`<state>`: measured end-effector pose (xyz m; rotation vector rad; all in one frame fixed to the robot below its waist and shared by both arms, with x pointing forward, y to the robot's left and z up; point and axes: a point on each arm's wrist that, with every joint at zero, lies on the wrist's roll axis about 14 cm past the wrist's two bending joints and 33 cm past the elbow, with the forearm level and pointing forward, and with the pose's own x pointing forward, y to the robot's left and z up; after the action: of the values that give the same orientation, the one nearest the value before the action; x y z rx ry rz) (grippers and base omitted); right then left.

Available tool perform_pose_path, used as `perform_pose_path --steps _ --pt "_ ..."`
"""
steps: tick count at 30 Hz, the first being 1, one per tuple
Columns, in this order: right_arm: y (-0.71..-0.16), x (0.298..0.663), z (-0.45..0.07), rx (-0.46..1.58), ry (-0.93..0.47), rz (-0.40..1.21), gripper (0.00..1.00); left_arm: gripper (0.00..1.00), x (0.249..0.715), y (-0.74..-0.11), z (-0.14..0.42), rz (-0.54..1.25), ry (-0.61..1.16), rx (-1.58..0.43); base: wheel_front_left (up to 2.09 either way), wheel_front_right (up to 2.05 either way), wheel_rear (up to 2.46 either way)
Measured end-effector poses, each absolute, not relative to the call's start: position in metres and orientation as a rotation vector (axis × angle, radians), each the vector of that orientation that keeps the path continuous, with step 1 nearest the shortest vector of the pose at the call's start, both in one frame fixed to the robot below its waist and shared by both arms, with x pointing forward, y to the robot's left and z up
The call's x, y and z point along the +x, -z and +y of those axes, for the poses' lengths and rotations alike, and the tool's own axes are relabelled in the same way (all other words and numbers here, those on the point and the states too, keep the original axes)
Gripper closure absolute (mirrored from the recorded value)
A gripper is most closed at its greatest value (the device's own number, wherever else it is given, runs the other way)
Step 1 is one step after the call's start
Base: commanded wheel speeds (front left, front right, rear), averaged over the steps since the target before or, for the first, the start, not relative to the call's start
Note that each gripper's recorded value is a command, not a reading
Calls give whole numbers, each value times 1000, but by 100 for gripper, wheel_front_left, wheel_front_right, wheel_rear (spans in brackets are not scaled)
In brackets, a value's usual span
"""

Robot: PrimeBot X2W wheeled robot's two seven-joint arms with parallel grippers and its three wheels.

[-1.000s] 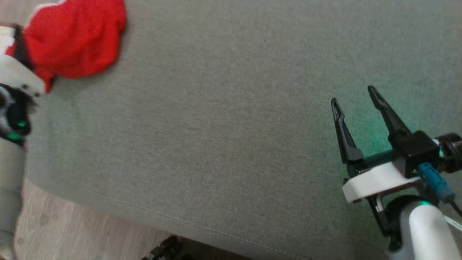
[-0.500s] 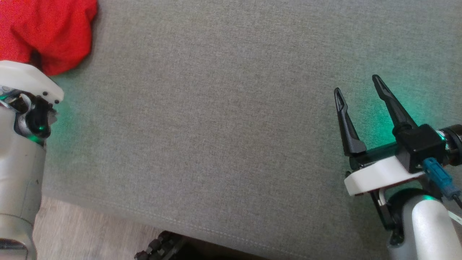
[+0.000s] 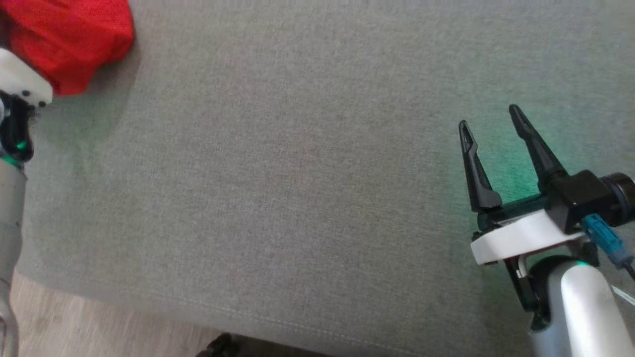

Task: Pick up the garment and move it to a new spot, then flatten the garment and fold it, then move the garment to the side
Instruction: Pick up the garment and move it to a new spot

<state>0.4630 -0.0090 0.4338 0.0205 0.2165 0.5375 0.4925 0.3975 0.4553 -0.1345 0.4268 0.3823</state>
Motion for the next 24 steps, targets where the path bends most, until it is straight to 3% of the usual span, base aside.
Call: perform_pose_path --steps 6,14,24 --pt "-455 453 -26 65 -493 162 0 100 524 -515 354 328 -186 -7 0 0 0" --pt "-478 434 -63 93 -394 106 0 100 551 -596 255 171 97 61 0 0 0" --pt "-492 405 -136 85 -189 63 0 100 542 -660 78 16 529 -29 0 0 0"
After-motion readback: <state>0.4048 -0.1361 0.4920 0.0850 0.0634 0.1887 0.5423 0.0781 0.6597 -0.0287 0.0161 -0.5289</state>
